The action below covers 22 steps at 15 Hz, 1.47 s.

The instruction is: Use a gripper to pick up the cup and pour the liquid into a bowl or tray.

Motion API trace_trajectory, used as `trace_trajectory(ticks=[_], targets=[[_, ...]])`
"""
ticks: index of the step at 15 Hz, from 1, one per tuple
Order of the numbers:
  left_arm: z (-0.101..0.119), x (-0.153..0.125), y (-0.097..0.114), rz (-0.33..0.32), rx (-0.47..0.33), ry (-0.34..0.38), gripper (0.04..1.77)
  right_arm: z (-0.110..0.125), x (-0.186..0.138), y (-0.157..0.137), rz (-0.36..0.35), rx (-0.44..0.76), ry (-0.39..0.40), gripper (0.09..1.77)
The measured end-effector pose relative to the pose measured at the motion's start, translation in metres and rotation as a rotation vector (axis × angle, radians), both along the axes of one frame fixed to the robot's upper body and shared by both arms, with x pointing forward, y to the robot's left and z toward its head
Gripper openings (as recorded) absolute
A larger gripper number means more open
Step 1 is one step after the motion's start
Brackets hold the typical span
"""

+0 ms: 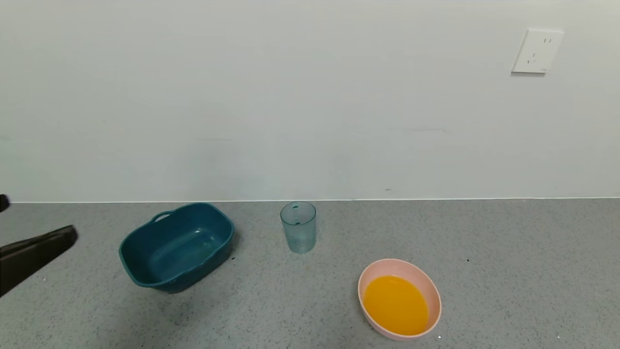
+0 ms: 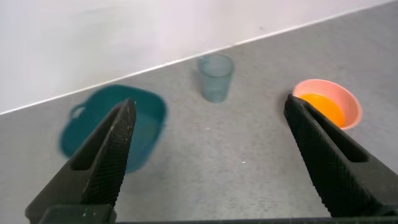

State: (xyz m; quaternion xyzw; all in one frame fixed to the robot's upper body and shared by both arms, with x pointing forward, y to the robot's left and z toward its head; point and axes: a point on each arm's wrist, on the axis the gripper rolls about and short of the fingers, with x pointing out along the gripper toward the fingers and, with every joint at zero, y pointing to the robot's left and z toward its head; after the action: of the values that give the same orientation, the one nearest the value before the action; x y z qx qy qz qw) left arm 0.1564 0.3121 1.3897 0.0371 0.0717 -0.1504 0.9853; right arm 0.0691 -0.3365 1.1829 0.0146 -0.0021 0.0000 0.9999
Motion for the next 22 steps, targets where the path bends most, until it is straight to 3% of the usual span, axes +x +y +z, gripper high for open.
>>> trace_trajectory(ticks=[6, 10, 17, 22], targets=[[-0.012, -0.086, 0.024, 0.224, 0.008, -0.112, 1.71, 0.0, 0.0, 0.0, 0.0, 0.0, 0.0, 1.71], [-0.028, -0.124, 0.023, 0.314, 0.001, -0.187, 1.71, 0.0, 0.0, 0.0, 0.0, 0.0, 0.0, 1.71], [-0.081, -0.145, 0.022, 0.363, -0.045, -0.266, 1.72, 0.0, 0.0, 0.0, 0.0, 0.0, 0.0, 1.71], [-0.122, -0.124, 0.023, 0.359, -0.081, -0.421, 1.72, 0.0, 0.0, 0.0, 0.0, 0.0, 0.0, 1.71]])
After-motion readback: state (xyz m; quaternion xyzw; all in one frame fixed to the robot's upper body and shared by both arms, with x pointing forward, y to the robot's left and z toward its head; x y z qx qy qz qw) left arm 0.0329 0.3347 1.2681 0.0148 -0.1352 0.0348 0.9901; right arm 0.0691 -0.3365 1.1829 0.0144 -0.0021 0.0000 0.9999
